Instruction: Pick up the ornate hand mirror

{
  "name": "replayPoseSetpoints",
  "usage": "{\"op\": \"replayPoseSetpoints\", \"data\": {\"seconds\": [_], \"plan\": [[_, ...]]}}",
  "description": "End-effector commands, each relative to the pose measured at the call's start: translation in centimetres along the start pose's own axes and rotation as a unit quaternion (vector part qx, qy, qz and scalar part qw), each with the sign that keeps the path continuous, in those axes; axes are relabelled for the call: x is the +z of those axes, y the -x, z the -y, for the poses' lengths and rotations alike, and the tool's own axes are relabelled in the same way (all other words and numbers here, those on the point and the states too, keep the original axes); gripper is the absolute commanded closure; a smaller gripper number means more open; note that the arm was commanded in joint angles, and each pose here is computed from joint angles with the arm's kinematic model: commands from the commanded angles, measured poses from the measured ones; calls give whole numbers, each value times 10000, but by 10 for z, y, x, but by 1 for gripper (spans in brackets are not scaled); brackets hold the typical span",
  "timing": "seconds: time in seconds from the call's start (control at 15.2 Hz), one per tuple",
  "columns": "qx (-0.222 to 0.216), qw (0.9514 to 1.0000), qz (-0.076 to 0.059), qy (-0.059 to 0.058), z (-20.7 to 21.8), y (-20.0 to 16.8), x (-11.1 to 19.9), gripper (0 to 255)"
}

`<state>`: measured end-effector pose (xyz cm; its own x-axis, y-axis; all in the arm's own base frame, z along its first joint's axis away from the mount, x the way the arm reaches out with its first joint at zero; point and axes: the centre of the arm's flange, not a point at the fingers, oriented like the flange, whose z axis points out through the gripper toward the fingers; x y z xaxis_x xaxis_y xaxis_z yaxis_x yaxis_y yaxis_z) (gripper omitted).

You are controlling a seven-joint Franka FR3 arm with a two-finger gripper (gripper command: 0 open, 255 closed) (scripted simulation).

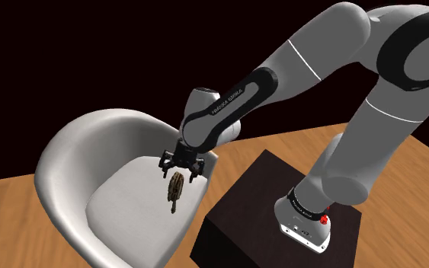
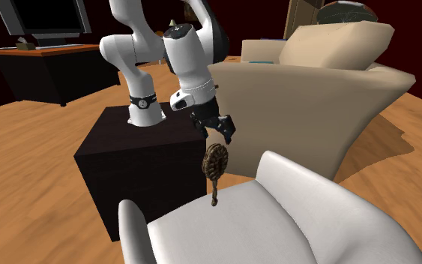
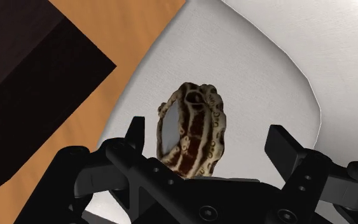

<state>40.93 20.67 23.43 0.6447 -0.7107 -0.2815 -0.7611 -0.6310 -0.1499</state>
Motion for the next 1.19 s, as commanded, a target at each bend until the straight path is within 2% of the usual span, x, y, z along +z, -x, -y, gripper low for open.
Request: {"op": "replayPoseSetpoints", "data": {"seconds": [0.0,0.33,0.53,0.59,1.12], "plan": [[61,10000,8,-34,1,-4,14,0],[61,10000,8,-34,-3,-12,39,0],[61,10000,8,-33,-3,-13,42,0],[61,10000,7,-33,-3,-13,42,255],[61,10000,7,-33,-3,-13,42,255]]}}
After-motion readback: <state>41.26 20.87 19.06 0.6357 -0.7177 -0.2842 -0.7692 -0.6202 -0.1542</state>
